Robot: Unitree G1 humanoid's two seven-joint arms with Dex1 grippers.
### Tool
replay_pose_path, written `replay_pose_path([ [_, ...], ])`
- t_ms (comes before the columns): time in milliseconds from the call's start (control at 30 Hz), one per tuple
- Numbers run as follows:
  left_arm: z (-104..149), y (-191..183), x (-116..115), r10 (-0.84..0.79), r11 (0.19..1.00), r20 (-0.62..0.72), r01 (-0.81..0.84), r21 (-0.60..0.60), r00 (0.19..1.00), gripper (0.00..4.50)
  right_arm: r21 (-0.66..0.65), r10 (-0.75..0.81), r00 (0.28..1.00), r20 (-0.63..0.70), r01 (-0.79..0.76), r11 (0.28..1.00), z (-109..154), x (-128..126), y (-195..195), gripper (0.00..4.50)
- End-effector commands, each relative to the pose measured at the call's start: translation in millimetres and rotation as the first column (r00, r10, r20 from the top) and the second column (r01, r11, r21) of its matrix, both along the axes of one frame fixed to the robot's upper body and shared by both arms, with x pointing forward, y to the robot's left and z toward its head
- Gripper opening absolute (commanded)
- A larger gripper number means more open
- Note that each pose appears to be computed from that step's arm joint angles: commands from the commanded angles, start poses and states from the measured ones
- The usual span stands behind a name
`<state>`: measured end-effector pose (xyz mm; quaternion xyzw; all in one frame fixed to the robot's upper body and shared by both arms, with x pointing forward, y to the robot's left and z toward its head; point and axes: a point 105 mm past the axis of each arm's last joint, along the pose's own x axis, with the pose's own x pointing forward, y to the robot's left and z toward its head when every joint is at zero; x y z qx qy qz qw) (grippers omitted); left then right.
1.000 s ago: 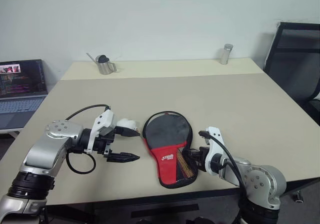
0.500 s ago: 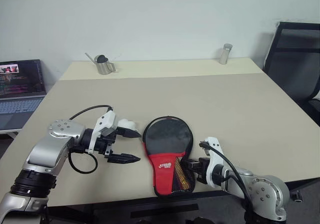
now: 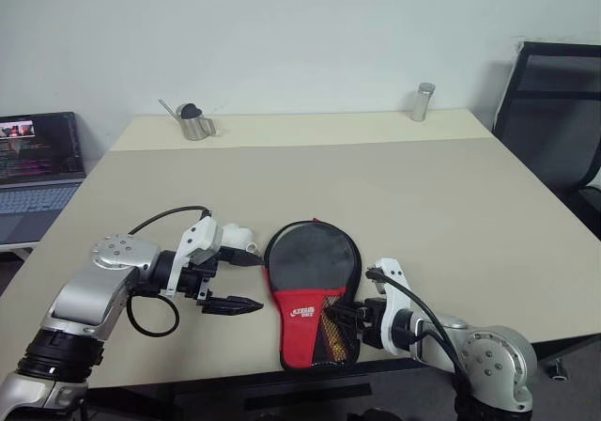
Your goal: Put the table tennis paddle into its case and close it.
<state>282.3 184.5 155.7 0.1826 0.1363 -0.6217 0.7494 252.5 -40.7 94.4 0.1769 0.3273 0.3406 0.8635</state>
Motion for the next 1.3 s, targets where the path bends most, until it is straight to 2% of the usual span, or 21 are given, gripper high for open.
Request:
replay_pose_path([
  [33, 12, -1, -1, -0.002, 1.0, 0.067, 0.003, -0.023, 0.998, 4.5, -0.041, 0.033, 0.993, 0.11, -0.029, 0.999, 20, 3, -5, 4.19],
  [67, 12, -2, -1, 0.002, 1.0, 0.07, -0.001, -0.027, 0.998, 4.5, -0.072, 0.051, 0.988, 0.143, -0.041, 0.997, 25, 4, -9, 4.48],
  [300, 12, -3, -1, 0.033, 0.998, 0.082, -0.029, -0.053, 0.996, 4.5, -0.266, 0.167, 0.924, 0.343, -0.075, 0.961, 57, 17, -36, 4.48],
  [467, 14, 1, 3, 0.102, 0.992, 0.095, -0.095, -0.079, 0.99, 4.5, -0.205, 0.252, 0.833, 0.492, -0.17, 0.964, 88, 20, -25, 4.48],
  [567, 18, 5, 11, 0.185, 0.977, 0.109, -0.171, -0.126, 0.977, 4.5, -0.175, 0.284, 0.781, 0.556, -0.224, 0.959, 98, 22, -11, 4.48],
  [633, 24, 11, 21, 0.268, 0.953, 0.112, -0.246, -0.175, 0.957, 4.5, -0.16, 0.307, 0.758, 0.575, -0.265, 0.951, 98, 25, 5, 4.48],
  [767, 28, 32, 35, 0.395, 0.908, 0.1, -0.372, -0.194, 0.913, 4.5, -0.165, 0.375, 0.725, 0.577, -0.347, 0.923, 82, 26, 32, 4.48],
  [900, 31, 52, 48, 0.497, 0.86, 0.101, -0.472, -0.194, 0.862, 4.5, -0.277, 0.451, 0.683, 0.575, -0.356, 0.892, 54, 36, 44, 4.48],
  [1000, 30, 62, 55, 0.543, 0.834, 0.096, -0.521, -0.182, 0.834, 4.5, -0.287, 0.441, 0.689, 0.576, -0.334, 0.898, 45, 43, 48, 4.48],
  [1133, 29, 70, 64, 0.563, 0.826, 0.165, -0.544, -0.148, 0.81, 4.5, -0.292, 0.432, 0.688, 0.583, -0.319, 0.902, 42, 46, 51, 4.48],
  [1300, 29, 79, 90, 0.628, 0.778, 0.218, -0.61, -0.148, 0.747, 4.5, -0.29, 0.429, 0.688, 0.585, -0.316, 0.903, 40, 46, 55, 4.48],
])
